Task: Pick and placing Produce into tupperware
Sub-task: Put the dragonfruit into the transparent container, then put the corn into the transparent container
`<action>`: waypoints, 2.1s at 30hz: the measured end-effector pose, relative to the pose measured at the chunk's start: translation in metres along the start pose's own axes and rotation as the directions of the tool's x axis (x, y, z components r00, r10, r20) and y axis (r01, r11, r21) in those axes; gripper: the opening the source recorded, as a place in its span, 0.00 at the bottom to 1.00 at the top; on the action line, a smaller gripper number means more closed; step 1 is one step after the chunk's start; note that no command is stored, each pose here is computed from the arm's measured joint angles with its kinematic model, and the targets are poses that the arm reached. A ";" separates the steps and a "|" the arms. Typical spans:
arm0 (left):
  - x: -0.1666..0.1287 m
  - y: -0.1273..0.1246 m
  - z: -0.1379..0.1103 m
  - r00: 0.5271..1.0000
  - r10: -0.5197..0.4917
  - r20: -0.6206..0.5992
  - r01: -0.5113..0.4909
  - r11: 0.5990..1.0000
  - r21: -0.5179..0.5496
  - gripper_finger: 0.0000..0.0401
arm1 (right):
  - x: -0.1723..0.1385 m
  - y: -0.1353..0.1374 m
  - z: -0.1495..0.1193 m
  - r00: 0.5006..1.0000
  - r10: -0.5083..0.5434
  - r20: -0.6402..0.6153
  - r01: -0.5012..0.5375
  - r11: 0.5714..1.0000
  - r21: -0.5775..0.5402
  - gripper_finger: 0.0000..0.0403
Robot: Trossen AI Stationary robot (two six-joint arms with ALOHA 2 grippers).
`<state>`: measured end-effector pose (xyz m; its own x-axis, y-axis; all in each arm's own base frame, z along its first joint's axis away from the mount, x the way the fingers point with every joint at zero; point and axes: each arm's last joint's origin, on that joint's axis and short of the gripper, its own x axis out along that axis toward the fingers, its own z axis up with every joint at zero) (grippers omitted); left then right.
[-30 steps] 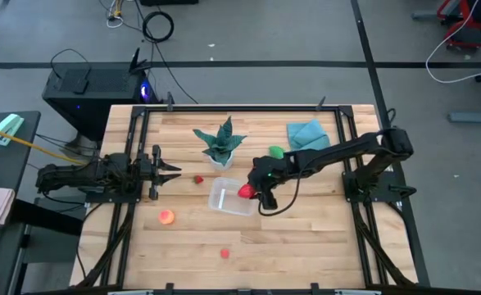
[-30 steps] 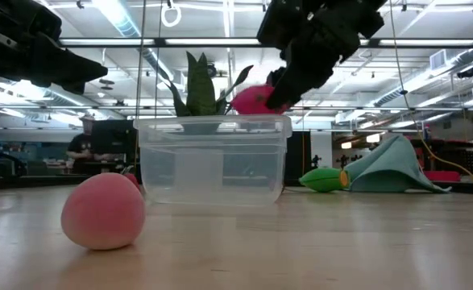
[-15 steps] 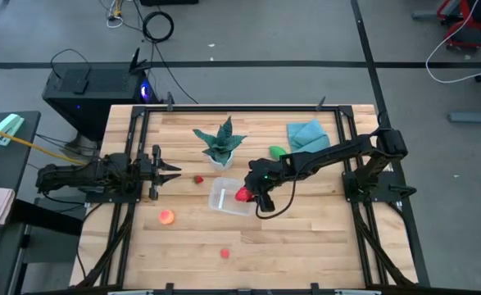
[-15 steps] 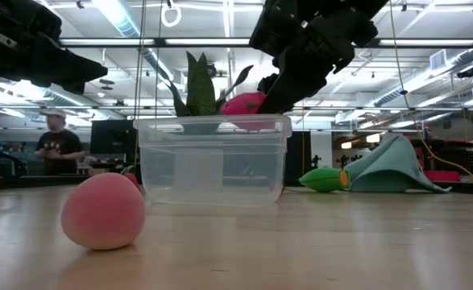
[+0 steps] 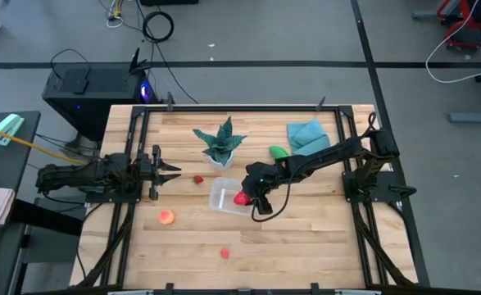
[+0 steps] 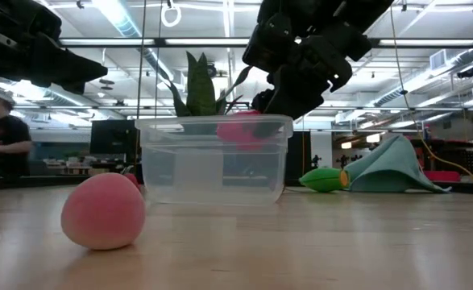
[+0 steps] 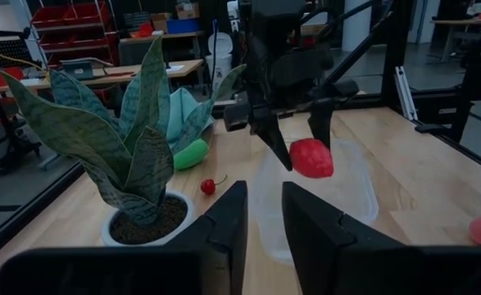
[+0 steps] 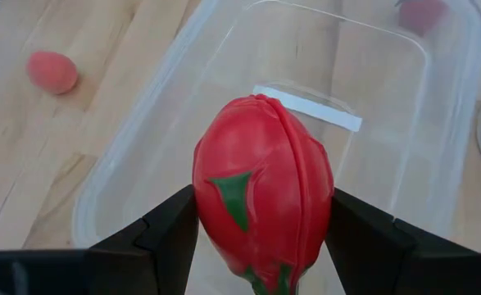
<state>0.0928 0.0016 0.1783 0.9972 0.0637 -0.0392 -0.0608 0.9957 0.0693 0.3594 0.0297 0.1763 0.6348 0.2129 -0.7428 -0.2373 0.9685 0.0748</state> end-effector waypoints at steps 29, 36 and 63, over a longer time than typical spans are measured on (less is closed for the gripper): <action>0.000 0.000 0.000 1.000 0.000 0.000 0.000 1.000 -0.001 0.20 | -0.007 0.003 0.015 1.000 -0.006 -0.007 0.006 0.998 -0.057 0.66; 0.000 0.000 0.000 1.000 0.000 0.000 0.000 1.000 -0.001 0.22 | -0.038 0.003 0.051 0.990 -0.065 -0.125 0.061 0.998 -0.034 0.66; 0.000 0.000 -0.002 1.000 -0.001 -0.019 0.001 1.000 -0.002 0.20 | -0.120 -0.004 -0.108 0.944 -0.235 0.230 0.138 0.918 0.372 0.59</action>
<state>0.0927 0.0016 0.1764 0.9962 0.0640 -0.0584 -0.0600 0.9959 0.0677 0.2051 -0.0137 0.1931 0.8242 0.0028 -0.5663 0.1437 0.9662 0.2139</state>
